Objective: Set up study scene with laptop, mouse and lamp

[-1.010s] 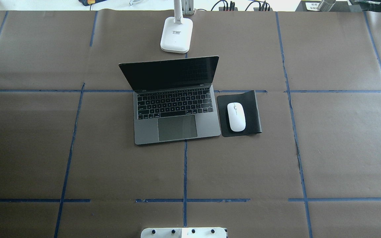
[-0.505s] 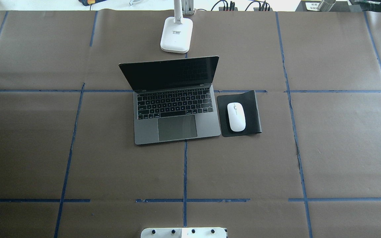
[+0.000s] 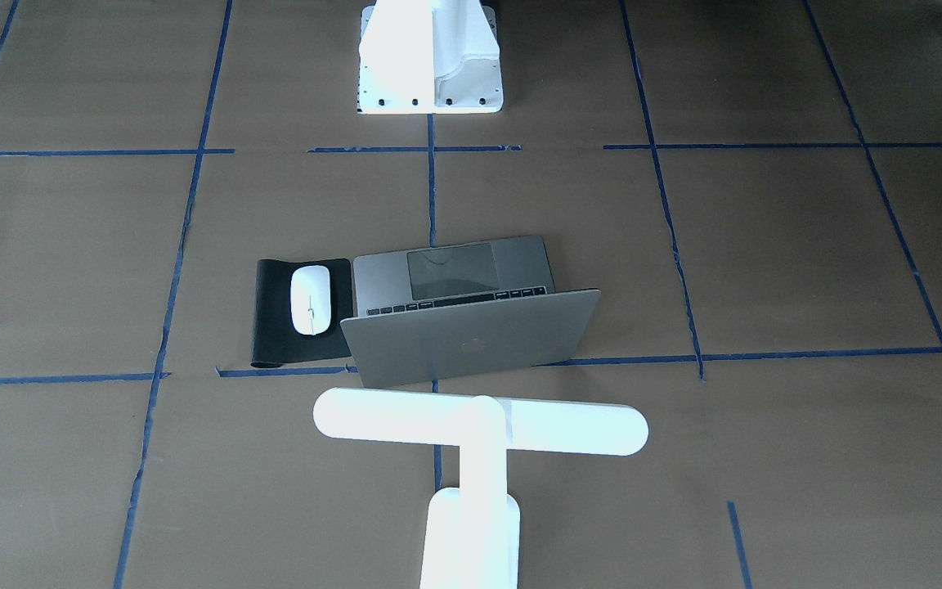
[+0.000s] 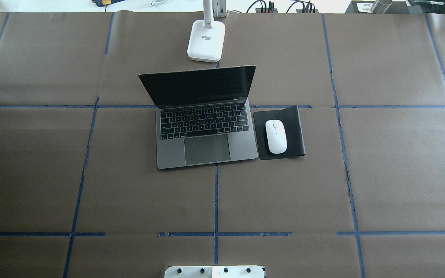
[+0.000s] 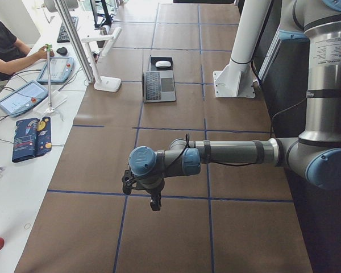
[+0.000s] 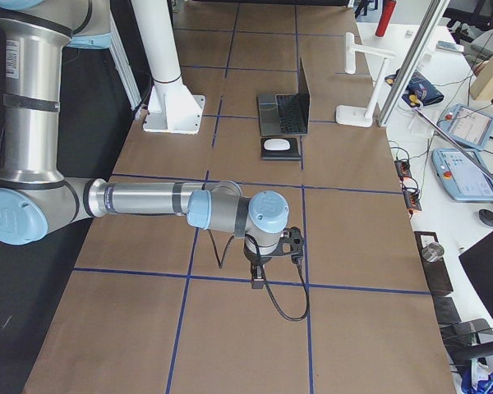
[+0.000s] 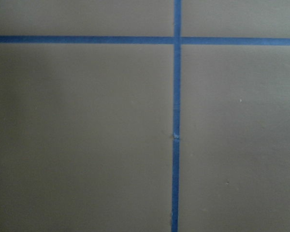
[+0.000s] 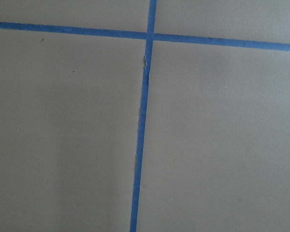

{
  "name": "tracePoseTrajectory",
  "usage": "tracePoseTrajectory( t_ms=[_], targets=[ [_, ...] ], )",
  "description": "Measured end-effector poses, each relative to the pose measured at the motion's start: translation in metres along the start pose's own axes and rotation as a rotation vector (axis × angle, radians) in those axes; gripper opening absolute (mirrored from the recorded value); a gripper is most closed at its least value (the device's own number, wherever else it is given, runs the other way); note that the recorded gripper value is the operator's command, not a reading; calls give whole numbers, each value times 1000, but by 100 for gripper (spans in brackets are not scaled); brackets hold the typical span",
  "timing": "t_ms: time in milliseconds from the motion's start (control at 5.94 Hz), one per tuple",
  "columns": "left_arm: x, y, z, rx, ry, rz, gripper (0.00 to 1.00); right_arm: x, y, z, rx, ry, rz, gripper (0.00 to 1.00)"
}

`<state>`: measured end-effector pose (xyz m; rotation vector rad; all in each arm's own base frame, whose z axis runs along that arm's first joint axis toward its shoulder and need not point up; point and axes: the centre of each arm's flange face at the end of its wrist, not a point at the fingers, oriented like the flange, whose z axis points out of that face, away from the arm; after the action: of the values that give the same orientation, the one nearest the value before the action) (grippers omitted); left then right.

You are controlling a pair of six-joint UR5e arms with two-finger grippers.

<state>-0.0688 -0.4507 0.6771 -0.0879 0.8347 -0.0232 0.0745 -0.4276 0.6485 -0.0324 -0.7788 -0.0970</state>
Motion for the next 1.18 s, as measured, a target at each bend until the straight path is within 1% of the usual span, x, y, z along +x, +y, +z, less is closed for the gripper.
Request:
tracePoseTrajectory(
  t_ms=[337, 673, 1178],
  targets=[
    [5, -4, -8, 17, 0, 10, 100, 4, 0, 4, -8, 1, 8, 100],
    [19, -6, -21, 44, -3, 31, 100, 3, -3, 1, -5, 10, 4, 100],
    [18, -4, -21, 43, -9, 27, 100, 6, -8, 0, -8, 42, 3, 100]
  ],
)
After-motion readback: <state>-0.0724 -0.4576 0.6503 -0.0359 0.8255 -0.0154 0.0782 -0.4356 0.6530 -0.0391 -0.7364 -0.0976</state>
